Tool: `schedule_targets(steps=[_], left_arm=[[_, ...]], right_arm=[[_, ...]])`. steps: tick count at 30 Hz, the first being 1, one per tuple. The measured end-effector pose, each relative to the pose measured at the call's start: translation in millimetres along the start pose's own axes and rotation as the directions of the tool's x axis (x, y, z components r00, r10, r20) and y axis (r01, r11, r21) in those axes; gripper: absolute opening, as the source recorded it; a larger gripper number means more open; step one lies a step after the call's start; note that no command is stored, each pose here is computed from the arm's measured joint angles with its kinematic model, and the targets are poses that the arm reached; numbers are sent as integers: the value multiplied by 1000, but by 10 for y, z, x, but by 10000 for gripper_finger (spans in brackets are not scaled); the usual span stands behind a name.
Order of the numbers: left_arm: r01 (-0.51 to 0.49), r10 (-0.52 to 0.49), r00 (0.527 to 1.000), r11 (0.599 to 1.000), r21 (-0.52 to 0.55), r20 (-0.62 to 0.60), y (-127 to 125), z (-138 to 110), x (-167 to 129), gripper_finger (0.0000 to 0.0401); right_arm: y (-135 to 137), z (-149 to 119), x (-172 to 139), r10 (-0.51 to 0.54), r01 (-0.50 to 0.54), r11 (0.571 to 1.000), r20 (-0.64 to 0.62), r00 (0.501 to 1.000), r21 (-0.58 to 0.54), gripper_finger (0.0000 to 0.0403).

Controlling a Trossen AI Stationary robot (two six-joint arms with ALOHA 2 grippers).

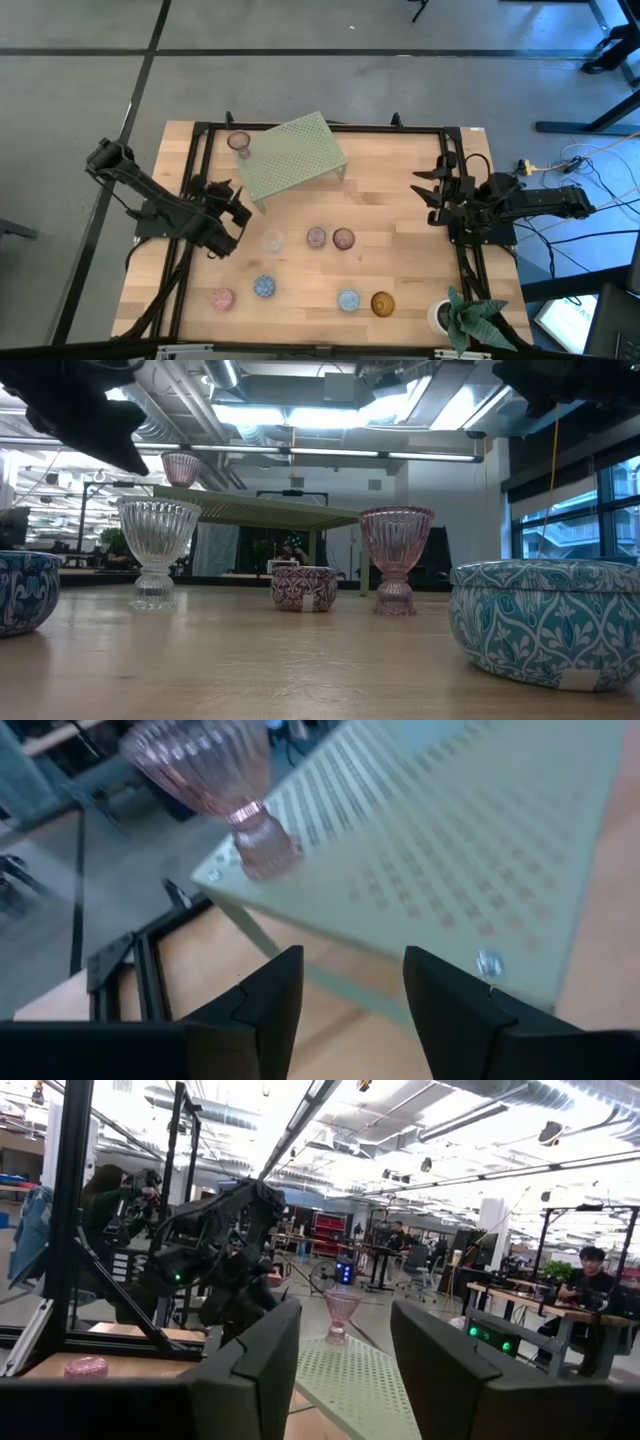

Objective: Pick & Place candle stick holders
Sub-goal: Put the left pink glass candle holder on the shelf

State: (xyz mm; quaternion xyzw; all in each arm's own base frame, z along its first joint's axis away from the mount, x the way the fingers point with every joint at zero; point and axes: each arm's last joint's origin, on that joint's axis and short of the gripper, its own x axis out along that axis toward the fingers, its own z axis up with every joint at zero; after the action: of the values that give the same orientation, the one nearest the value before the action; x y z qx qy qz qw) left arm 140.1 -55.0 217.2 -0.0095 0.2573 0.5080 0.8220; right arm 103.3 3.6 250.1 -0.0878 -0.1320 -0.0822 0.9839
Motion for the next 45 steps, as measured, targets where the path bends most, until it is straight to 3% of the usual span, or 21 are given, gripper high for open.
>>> schedule_targets(steps=[12, 18, 23, 31, 35, 38, 45], left_arm=[[-56, 65, 993, 995, -85, 99, -25, 100, 145, 171], [-50, 58, 990, 997, -63, 130, -45, 110, 144, 171], [15, 5, 990, 991, -136, 142, -141, 110, 116, 171], [91, -88, 975, 996, -7, 204, -282, 260, -53, 171], [110, -120, 972, 992, 63, 204, -183, 545, -215, 171], [156, -175, 976, 977, 143, 132, -5, 742, -314, 171], [259, -272, 953, 960, 106, 136, 620, 947, -413, 171]], right_arm=[[0, 1, 0, 0, 0, 1000, 2, 1000, -28, 165], [0, 3, 0, 0, 0, 999, 3, 1000, -36, 165], [0, 3, 0, 1, -1, 999, 3, 1000, -42, 165], [0, 7, 0, 1, -1, 999, 8, 1000, -41, 165], [-1, 6, 0, 1, -1, 999, 7, 1000, -41, 165], [0, 5, 0, 1, -1, 999, 7, 1000, -41, 165], [-1, 6, 0, 1, -1, 999, 7, 1000, -39, 165]])
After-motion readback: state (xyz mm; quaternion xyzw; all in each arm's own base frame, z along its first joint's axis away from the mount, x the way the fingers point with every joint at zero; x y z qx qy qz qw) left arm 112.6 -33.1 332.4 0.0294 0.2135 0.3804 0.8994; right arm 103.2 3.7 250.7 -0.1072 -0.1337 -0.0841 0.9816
